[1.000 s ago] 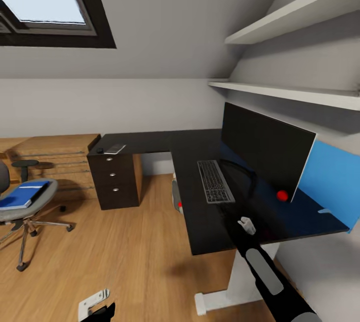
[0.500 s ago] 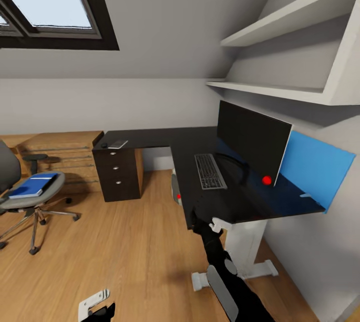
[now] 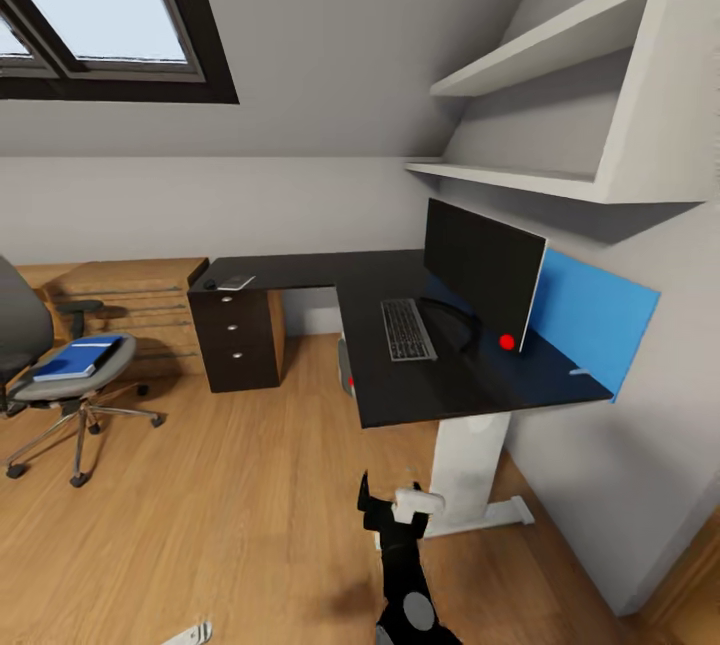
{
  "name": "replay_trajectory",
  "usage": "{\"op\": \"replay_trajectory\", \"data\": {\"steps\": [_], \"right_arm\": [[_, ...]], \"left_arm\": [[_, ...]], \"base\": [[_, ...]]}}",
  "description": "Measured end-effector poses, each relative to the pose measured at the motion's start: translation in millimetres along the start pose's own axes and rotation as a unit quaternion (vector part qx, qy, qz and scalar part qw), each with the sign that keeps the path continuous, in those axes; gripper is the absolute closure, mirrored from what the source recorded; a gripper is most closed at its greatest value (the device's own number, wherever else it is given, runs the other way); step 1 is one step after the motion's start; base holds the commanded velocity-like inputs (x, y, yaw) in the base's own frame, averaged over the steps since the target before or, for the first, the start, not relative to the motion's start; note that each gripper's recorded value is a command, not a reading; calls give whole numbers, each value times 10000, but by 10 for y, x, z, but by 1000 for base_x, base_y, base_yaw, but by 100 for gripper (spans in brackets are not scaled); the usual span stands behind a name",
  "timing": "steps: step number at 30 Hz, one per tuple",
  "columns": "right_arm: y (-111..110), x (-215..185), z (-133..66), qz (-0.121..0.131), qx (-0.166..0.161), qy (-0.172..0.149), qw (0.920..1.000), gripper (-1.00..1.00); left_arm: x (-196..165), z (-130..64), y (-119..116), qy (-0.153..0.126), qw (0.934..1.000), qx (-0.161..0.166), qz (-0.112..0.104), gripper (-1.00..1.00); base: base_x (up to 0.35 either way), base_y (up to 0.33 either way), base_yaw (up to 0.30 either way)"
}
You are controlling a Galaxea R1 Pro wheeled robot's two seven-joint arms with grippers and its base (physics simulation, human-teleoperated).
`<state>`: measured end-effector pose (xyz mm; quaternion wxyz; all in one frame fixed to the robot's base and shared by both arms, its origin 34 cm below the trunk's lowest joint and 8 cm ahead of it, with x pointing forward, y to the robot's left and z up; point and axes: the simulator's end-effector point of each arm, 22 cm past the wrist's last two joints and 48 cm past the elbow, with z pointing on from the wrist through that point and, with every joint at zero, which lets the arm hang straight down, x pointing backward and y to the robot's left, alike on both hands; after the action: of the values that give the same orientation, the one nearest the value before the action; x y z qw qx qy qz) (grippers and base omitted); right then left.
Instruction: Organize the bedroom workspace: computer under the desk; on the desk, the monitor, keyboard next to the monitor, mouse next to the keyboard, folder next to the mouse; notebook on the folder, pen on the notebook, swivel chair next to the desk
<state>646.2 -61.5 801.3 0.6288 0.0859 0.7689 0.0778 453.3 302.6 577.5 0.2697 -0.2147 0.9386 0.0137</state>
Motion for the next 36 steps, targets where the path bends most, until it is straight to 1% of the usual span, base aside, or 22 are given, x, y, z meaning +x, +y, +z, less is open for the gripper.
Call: {"op": "replay_trajectory", "data": {"steps": [3, 4, 5, 6, 7, 9, 10, 11, 14, 16, 21, 24, 26, 29, 31, 34, 36], "right_arm": [[-22, 317, -112, -210, -22, 286, 9994, -100], [-69, 538, -180, -358, -15, 494, 9981, -100], [-109, 663, -218, -449, -1, 615, 9971, -100], [-155, 784, -256, -532, 19, 734, 9959, -100], [-262, 999, -336, -688, 73, 965, 9929, -100], [-375, 1186, -426, -843, 123, 1181, 9893, -100], [-473, 1331, -501, -940, 159, 1325, 9866, -100], [-511, 1380, -537, -984, 163, 1375, 9855, -100], [-574, 1439, -607, -1026, 150, 1420, 9844, -100], [-595, 1455, -645, -1018, 113, 1411, 9847, -100], [-636, 1483, -723, -1054, 75, 1486, 9832, -100], [-712, 1616, -842, -1160, 17, 1680, 9789, -100], [-721, 1656, -891, -1194, -46, 1762, 9771, -100], [-693, 1736, -978, -1218, -243, 1920, 9735, -100], [-681, 1739, -1004, -1191, -288, 1969, 9727, -100], [-700, 1726, -1028, -1015, -238, 2029, 9736, -100], [-697, 1692, -1030, -943, -214, 2022, 9746, -100]], "left_arm": [[158, 37, 117, 155, 9998, -131, 41, -100], [212, 52, 175, 188, 9996, -193, 45, -100], [223, 58, 196, 177, 9996, -216, 41, -100], [223, 62, 212, 149, 9996, -233, 30, -100], [193, 56, 234, 61, 9996, -259, -4, -100], [149, 32, 245, -41, 9996, -276, -43, -100], [127, 20, 242, -120, 9995, -279, -61, -100], [119, 7, 237, -150, 9995, -277, -59, -100], [134, -32, 212, -176, 9995, -267, -1, -100], [187, -54, 216, -147, 9995, -279, 84, -100], [211, -113, 244, -107, 9993, -313, 156, -100], [230, -149, 256, -70, 9993, -331, 177, -100], [253, -172, 262, -33, 9992, -348, 186, -100], [377, -207, 250, 100, 9990, -380, 197, -100], [410, -234, 238, 143, 9990, -386, 196, -100], [454, -273, 228, 204, 9988, -396, 197, -100], [452, -298, 224, 216, 9988, -396, 198, -100]], "base": [[-45, -11, 0], [-24, -6, 0], [-19, -5, 0], [-12, -3, 0], [-10, -2, 0], [-6, -2, 0], [-4, -1, 0], [-3, -1, 0], [-2, 0, 0], [-1, 0, 0], [0, 0, 0], [0, 0, 0], [0, 0, 0], [0, 0, 0], [0, 0, 0], [0, 0, 0], [0, 0, 0]]}}
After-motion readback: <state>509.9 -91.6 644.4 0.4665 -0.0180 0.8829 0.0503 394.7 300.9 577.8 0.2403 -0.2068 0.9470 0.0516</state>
